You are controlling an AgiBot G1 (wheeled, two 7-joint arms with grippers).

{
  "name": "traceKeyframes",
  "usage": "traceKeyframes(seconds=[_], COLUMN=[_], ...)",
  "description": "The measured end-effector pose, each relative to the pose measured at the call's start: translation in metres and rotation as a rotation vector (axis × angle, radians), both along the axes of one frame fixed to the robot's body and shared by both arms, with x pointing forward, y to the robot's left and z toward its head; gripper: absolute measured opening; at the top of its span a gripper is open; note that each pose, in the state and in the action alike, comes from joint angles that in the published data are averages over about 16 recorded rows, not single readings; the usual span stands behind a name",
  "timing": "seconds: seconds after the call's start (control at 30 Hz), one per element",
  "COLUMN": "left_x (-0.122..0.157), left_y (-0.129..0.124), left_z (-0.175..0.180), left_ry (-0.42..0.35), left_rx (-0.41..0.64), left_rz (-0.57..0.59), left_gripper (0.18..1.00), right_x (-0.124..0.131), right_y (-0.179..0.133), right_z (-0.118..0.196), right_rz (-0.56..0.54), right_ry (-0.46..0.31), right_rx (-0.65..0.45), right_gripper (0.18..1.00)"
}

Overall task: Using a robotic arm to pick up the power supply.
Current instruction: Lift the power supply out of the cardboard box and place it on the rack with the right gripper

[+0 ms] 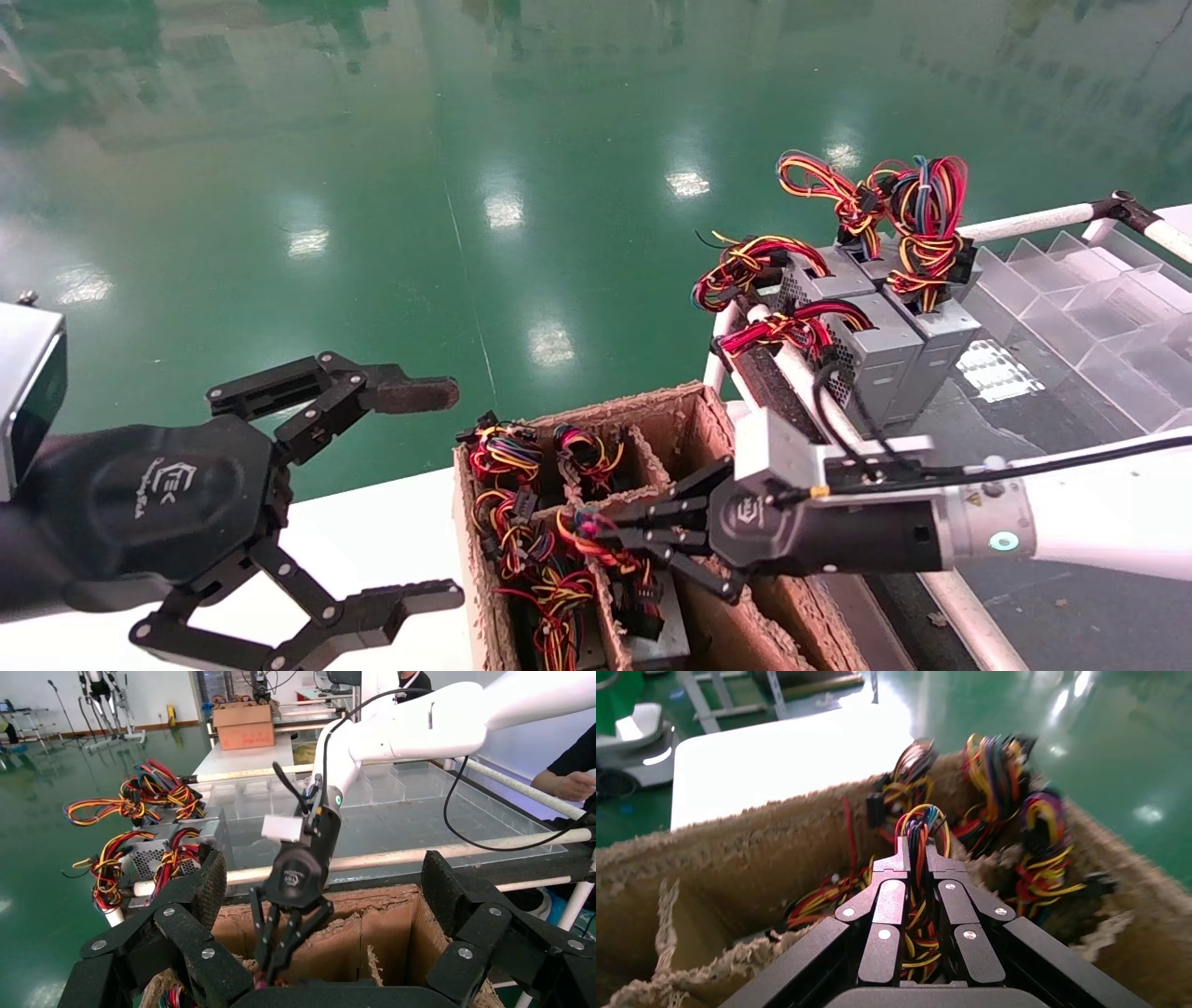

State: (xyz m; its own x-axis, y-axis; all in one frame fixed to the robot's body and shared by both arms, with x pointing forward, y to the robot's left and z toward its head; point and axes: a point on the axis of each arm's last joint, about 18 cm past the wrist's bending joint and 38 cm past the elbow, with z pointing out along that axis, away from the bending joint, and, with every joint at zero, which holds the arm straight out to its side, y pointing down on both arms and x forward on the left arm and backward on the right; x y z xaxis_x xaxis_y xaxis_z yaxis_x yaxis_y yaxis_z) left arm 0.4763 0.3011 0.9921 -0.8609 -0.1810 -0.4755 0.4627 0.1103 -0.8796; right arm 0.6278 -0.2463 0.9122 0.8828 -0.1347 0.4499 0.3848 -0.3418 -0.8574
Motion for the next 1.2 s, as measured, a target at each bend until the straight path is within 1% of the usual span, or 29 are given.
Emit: traceKeyframes(seconds=[0.17,0.37,0.5,0.77,1.0,1.2], left_x=[0.0,0.0,0.0,0.0,0.0,0.0], left_y=[0.0,0.0,0.0,0.0,0.0,0.0], left_z=[0.0,0.0,0.0,0.0,0.0,0.0], left_ry=[0.0,0.0,0.0,0.0,0.0,0.0], left_rx=[0.0,0.0,0.0,0.0,0.0,0.0], left_rz=[0.0,0.0,0.0,0.0,0.0,0.0], left_gripper=[1.001,1.001,1.001,1.001,1.001,1.001], right_x=[-0.009,-0.025,-0.038,-0.063,-0.075,-0.081], right_y=[-0.011,-0.031,-0.046,-0.075,-0.1,-0.135], right_z=[0.02,0.058,0.089,0.16,0.214,0.252], right_rz=[0.002,0.0,-0.007,-0.041,-0.119,-0.241], right_ry=[-0.039,-0.115,-0.181,-0.342,-0.485,-0.588], right_rx=[0.058,0.148,0.215,0.338,0.392,0.41], right_gripper=[0.226,0.223,0.223,0.223,0.223,0.223])
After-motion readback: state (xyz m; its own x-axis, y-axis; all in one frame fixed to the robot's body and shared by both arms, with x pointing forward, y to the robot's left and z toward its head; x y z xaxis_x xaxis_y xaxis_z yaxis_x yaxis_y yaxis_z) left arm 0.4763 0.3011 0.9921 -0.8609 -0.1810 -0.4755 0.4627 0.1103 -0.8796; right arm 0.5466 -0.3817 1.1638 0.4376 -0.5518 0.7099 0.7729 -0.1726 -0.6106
